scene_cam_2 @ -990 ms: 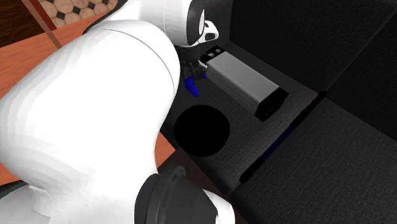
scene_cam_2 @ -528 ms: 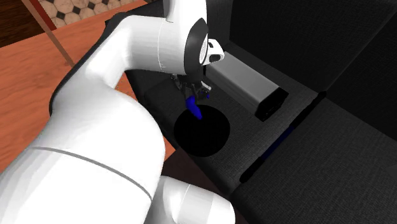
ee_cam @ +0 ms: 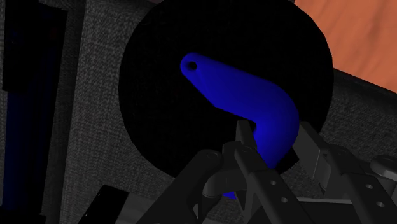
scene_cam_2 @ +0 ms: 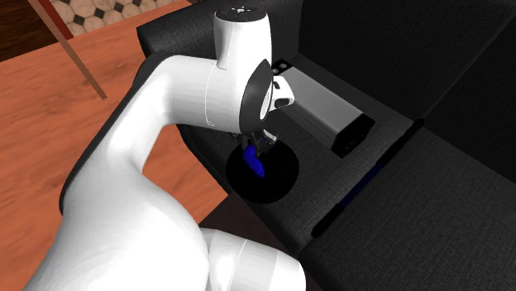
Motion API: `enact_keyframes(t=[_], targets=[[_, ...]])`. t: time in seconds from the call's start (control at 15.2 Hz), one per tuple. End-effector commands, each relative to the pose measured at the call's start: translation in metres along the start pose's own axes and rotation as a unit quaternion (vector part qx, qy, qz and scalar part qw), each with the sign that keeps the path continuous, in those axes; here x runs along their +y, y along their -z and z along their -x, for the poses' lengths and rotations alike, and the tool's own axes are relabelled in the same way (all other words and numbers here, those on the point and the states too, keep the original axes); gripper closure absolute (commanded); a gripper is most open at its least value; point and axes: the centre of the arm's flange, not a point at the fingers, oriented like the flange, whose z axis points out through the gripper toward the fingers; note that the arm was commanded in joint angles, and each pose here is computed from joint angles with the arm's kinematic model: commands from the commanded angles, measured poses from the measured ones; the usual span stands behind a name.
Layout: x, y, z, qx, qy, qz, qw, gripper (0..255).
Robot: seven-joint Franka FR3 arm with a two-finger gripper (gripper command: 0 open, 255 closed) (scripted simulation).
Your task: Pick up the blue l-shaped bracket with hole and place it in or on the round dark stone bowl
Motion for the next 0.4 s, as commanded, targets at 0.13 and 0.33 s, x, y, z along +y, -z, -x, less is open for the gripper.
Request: enact_keyframes(t=[0.13, 0.33], targets=[[0.001, -0.021, 0.001, 0.0, 0.0, 0.0, 1.0, 255], [0.0, -0.037, 0.001, 0.0, 0.0, 0.0, 1.0, 255]])
